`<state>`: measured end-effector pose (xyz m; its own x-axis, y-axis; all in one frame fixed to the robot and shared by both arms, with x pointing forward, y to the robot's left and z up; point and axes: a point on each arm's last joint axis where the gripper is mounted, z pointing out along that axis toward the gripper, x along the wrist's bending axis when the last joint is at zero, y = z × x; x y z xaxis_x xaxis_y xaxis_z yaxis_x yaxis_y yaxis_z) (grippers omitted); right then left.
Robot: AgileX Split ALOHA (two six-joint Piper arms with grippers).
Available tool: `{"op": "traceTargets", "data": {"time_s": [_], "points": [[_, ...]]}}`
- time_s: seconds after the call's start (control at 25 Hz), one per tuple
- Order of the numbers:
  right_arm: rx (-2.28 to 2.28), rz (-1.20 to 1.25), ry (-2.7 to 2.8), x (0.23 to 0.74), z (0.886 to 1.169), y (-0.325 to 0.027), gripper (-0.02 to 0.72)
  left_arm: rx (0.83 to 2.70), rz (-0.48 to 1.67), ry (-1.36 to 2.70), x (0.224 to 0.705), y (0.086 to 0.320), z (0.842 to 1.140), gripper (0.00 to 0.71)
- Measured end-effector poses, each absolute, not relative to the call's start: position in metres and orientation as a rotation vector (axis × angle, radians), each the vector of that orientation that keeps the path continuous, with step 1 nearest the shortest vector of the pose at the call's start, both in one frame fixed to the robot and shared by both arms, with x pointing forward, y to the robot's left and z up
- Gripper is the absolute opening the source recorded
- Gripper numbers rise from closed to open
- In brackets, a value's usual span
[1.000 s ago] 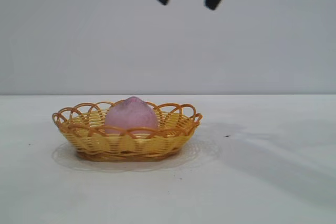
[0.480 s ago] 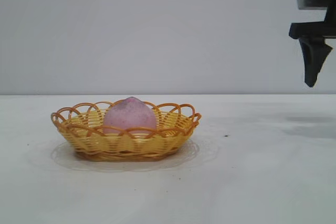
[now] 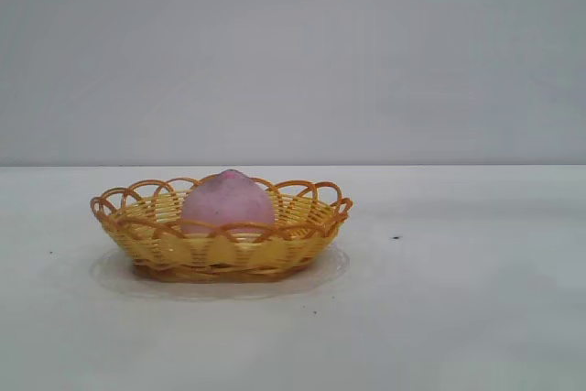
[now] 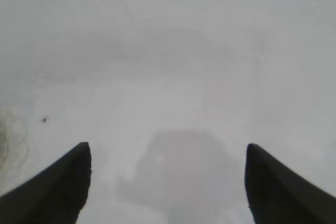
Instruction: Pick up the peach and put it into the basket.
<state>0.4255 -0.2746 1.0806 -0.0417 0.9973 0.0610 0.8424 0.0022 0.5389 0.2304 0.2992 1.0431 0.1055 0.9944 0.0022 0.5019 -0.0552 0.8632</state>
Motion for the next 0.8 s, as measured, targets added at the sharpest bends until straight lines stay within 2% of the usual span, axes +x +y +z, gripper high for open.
{"op": "traceTargets", "data": {"time_s": [0.2,0.4,0.68,0.8], "points": [[1.958,0.554,1.987,0.352,1.081,-0.284,0.565,1.656,0.856,1.488,0.230,0.299,1.043,0.358],[1.945,0.585,1.966,0.306,1.071,-0.290,0.565,1.656,0.856,1.488,0.230,0.299,1.043,0.358],[1.784,0.733,1.897,0.276,1.042,-0.294,0.565,1.656,0.856,1.487,0.230,0.299,1.043,0.358],[1.749,0.774,1.867,0.270,1.041,-0.294,0.565,1.656,0.856,1.487,0.230,0.299,1.043,0.358]]}}
